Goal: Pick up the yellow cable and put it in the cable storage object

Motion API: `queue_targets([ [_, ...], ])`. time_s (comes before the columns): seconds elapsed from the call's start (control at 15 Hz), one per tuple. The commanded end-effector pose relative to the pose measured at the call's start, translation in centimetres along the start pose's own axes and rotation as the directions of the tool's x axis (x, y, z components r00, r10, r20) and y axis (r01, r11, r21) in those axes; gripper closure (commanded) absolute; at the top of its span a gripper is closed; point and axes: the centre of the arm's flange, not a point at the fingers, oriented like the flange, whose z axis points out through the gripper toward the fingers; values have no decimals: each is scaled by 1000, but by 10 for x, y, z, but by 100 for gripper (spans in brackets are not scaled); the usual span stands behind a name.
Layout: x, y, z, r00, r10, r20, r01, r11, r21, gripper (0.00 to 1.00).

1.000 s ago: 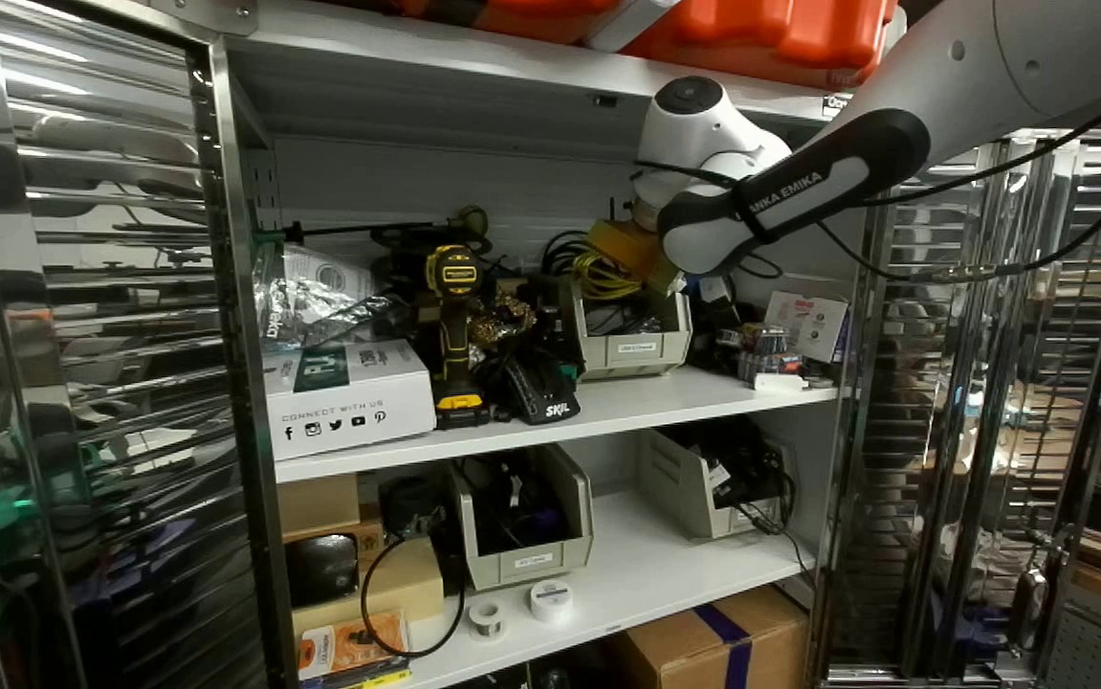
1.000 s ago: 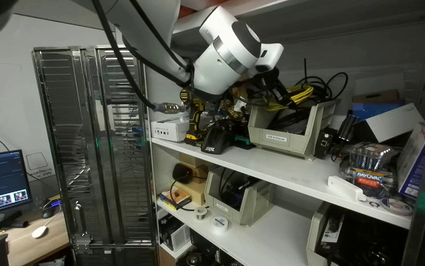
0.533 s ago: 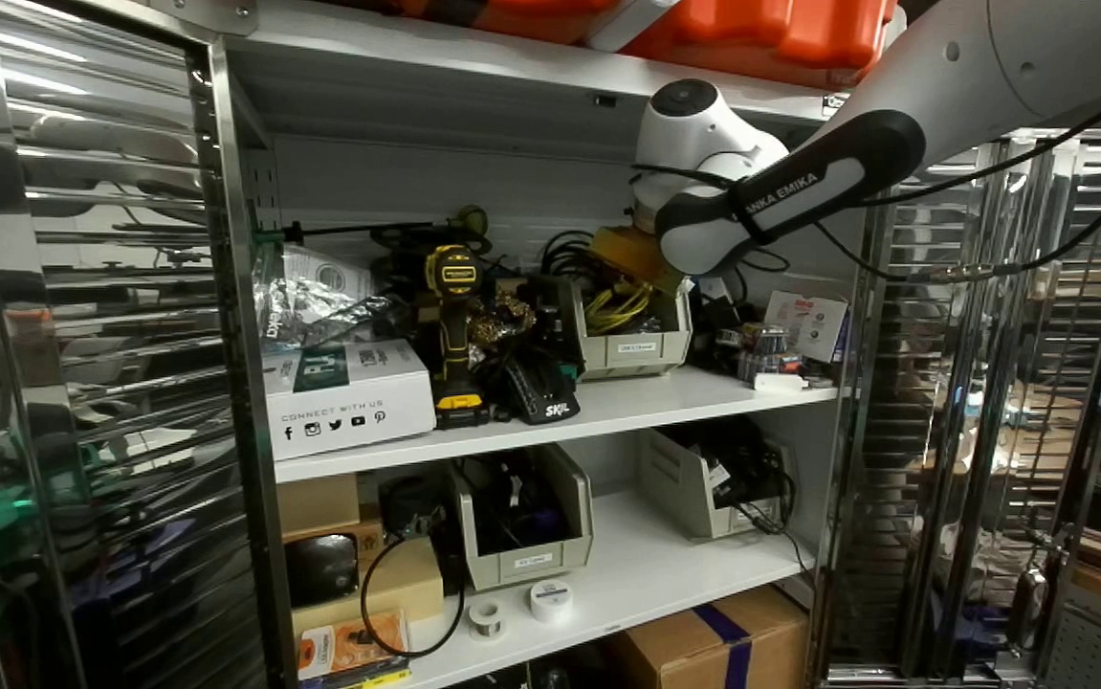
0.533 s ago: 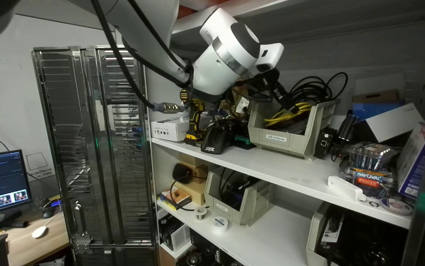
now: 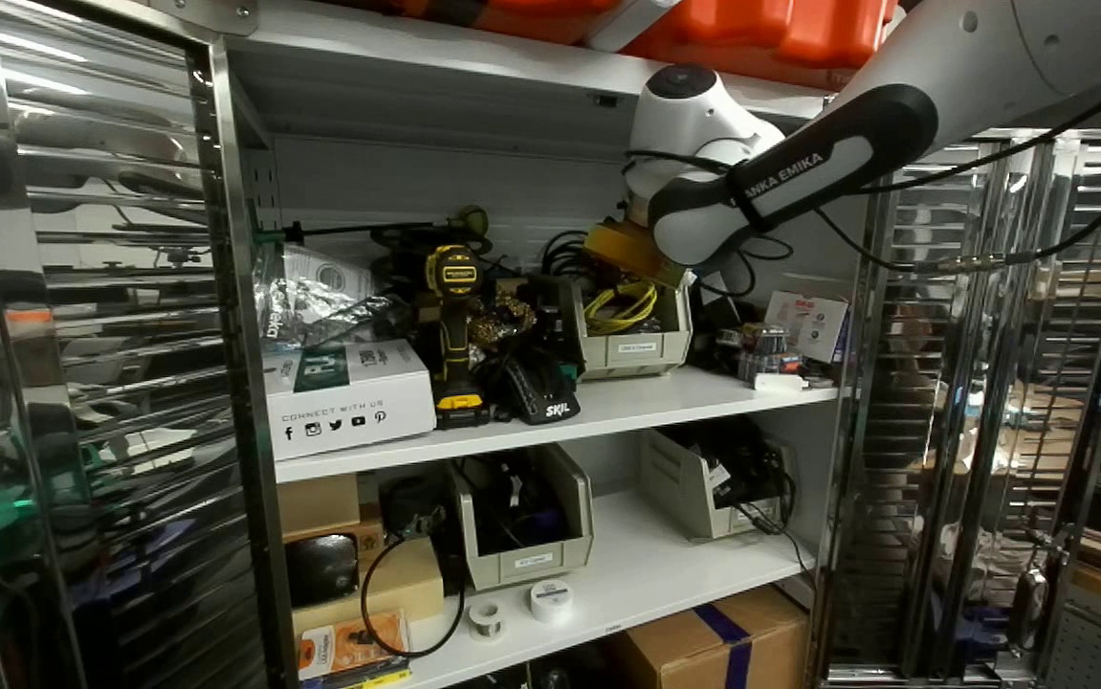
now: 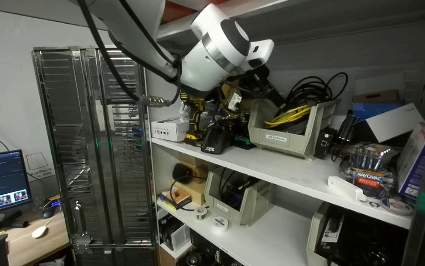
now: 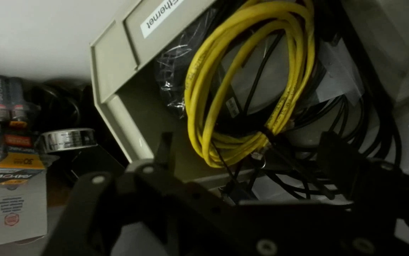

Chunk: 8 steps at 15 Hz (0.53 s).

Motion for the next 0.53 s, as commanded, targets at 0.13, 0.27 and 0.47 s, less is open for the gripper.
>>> queue_targets([
  [0.13, -11, 27, -49, 993, -119, 17, 119, 993, 7, 1],
  [0.27, -23, 42, -59, 978, -191, 86, 190, 982, 16, 0],
  [0.47, -50, 69, -69, 933, -293, 209, 291, 956, 42, 0],
])
